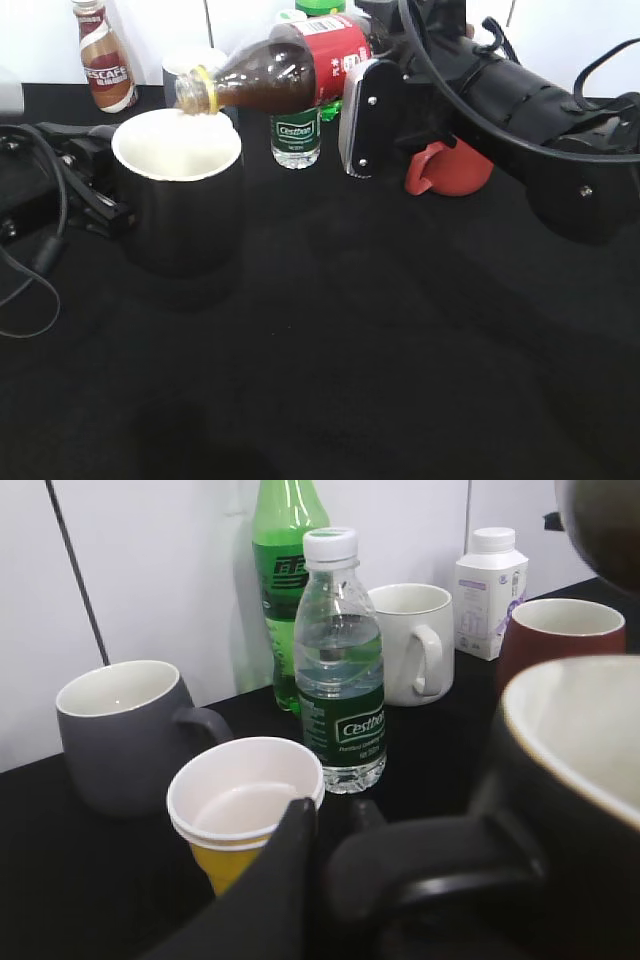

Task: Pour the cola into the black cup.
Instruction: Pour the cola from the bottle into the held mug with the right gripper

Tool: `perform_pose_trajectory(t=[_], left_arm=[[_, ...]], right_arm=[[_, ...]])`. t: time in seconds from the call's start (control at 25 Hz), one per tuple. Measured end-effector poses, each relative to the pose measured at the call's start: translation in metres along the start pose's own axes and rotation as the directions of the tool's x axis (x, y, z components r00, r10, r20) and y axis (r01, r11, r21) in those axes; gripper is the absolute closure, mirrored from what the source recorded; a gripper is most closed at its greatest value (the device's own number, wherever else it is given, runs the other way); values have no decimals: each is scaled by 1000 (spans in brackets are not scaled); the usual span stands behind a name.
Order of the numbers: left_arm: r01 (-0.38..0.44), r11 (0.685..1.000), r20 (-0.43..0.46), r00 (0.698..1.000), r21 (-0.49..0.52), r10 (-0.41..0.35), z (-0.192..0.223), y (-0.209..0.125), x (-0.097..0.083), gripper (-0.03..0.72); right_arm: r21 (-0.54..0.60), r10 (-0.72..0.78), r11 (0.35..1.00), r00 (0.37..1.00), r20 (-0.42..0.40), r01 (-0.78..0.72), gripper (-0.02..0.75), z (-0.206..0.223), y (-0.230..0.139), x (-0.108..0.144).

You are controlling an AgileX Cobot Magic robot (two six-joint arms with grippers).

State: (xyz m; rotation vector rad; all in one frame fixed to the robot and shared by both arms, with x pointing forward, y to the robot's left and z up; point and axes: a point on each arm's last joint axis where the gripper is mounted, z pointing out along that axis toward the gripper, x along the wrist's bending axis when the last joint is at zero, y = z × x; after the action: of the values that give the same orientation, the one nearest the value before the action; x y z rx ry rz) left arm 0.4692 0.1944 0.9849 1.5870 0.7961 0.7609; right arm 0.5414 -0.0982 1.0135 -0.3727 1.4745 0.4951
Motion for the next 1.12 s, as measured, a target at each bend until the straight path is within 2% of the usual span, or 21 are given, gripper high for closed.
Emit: perform_pose_trajectory(t=[0.24,1.12], left_arm=[[-1,1000,1,1000,-6,1,0,1,0,624],[-6,1000,1,1000,1,6,0,0,0,625]], right_arm=[[-2,-43,999,999,28,43,350,0,0,-3],[-4,-71,997,997,37,71,351,0,1,-3]])
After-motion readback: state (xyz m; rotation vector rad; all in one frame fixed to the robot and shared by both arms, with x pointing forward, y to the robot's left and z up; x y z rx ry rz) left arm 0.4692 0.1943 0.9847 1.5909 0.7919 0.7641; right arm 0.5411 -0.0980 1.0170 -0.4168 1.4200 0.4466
